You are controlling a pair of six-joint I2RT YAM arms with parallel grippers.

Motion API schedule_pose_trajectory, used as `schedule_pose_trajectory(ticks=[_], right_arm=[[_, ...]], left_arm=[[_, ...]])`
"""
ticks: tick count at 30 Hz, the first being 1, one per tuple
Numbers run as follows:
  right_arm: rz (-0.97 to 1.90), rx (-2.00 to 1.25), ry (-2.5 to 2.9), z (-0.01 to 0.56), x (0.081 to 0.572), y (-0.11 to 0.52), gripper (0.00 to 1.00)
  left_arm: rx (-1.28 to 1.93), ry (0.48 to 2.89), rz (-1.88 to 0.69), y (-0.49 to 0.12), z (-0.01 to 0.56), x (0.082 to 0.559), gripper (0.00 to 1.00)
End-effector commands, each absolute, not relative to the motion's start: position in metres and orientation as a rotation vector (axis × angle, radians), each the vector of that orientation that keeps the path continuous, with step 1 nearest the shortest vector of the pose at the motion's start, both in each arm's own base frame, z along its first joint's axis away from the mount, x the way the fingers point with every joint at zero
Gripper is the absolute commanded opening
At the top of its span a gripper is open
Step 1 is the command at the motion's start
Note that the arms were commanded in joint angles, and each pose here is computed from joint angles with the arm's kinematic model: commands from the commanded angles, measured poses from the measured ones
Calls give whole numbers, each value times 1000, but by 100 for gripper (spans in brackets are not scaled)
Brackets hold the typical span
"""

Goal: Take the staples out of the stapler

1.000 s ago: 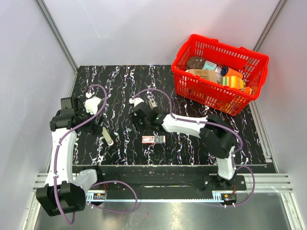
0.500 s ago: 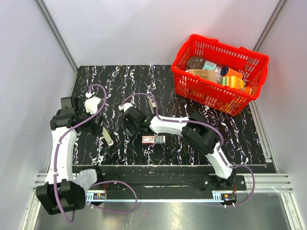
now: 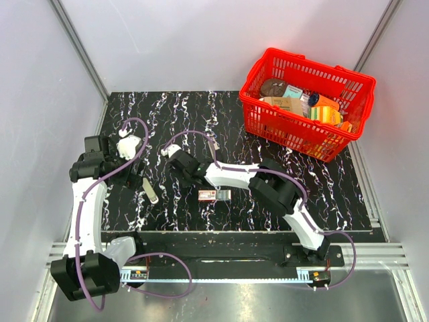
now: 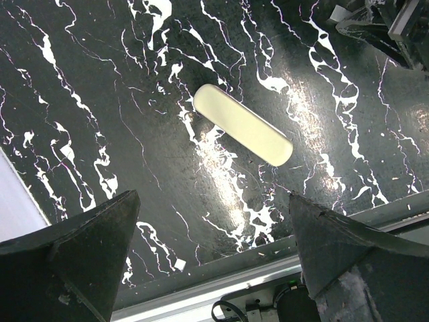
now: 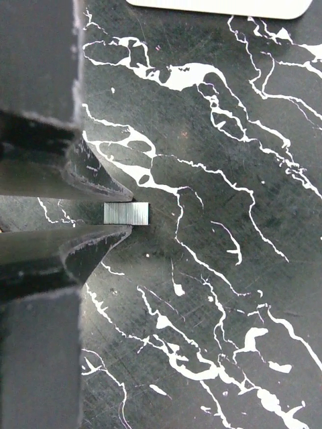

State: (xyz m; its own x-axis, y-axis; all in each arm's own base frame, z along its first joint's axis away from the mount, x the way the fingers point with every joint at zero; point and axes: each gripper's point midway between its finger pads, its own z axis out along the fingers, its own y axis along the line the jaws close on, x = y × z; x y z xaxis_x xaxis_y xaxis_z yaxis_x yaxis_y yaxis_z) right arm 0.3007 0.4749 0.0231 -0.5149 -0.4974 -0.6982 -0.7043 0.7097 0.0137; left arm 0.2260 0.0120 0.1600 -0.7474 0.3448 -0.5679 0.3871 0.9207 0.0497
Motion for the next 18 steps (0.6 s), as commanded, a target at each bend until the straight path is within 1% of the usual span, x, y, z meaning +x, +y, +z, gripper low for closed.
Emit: schedule_pose_trajectory(ticks=[1, 6, 10, 14, 18], right_arm=[[388, -928, 2196, 30, 296, 486, 23], [382, -908, 2207, 34, 292, 484, 13], [373, -797, 2197, 61, 292, 469, 5], [346, -619, 2240, 85, 284, 435, 0], [291, -406, 2320, 92, 267, 387, 0]], left_arm=[[518, 2444, -82, 13, 164, 231, 99], [519, 2444, -76, 14, 163, 228, 99], [527, 2439, -64, 15, 163, 228, 99], [531, 2436, -52, 16, 164, 228, 99], [543, 2432, -43, 17, 164, 226, 99]])
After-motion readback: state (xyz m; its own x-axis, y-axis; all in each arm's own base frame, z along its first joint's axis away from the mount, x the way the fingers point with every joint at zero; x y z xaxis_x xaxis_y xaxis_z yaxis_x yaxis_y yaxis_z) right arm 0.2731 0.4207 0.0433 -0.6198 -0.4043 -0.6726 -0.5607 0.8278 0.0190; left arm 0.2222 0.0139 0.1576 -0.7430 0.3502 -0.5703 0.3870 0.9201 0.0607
